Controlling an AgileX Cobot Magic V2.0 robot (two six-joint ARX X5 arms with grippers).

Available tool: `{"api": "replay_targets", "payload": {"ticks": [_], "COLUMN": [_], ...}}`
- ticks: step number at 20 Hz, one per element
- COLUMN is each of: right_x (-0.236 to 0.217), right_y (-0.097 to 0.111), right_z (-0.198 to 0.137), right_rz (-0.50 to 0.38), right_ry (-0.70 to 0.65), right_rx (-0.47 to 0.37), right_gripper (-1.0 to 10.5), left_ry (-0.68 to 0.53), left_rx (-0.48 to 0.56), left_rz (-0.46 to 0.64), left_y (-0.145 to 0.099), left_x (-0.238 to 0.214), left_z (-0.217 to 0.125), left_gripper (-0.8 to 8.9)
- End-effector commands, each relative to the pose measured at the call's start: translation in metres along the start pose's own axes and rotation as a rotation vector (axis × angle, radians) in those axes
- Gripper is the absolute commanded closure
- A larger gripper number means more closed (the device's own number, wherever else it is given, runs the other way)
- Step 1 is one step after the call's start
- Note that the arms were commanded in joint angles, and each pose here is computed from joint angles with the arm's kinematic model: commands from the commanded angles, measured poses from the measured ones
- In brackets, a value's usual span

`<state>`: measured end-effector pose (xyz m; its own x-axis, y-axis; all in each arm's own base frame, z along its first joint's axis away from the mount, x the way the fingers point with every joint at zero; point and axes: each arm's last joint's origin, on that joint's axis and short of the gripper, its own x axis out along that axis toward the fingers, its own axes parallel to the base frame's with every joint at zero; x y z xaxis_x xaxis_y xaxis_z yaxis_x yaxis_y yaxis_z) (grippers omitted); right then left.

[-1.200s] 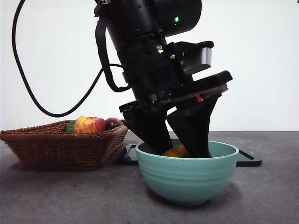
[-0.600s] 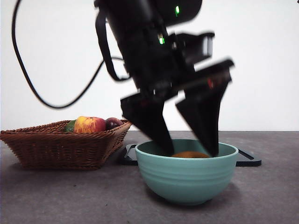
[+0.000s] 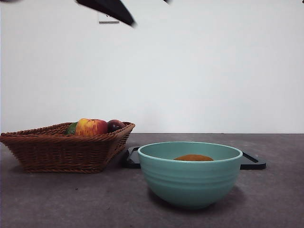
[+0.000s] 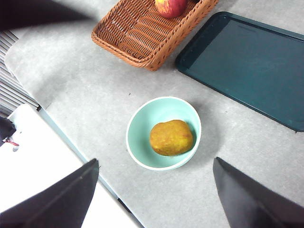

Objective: Pick up the wifruite, put it on the bowl, pick up the plate, put it on desk

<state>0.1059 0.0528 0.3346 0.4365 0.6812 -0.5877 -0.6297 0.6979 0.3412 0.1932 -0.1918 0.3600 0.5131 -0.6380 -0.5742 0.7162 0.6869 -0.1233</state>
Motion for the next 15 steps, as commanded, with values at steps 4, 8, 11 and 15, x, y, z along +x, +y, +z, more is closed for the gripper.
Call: {"api": "replay_targets", "payload": {"ticks": [4, 8, 11, 15], "right_x": [-0.003, -0.003, -0.003, -0.003], "right_y": [0.002, 0.001, 0.001, 0.001], "right_z": [0.004, 0.004, 0.004, 0.004], "right_rz": [-0.008, -0.027, -0.027, -0.027], "right_ry": [-0.017, -0.017, -0.017, -0.017], "right_rx": [-0.018, -0.022, -0.022, -0.022], "right_gripper": [5.6, 5.6, 5.6, 5.6], "left_ry": [-0.007, -0.007, 0.038, 0.138], "left_rx": [-0.064, -0.107, -0.132, -0.186], "left_rz": [0.117, 0.082, -0.044, -0.217], "left_y": [0.03, 0.038, 0.034, 0.028], "left_x": [-0.053, -0.071, -0.069, -0.064], "left_z": [-0.01, -0.038, -0.069, -0.108], "left_gripper": [4.1, 4.1, 4.1, 4.1]}}
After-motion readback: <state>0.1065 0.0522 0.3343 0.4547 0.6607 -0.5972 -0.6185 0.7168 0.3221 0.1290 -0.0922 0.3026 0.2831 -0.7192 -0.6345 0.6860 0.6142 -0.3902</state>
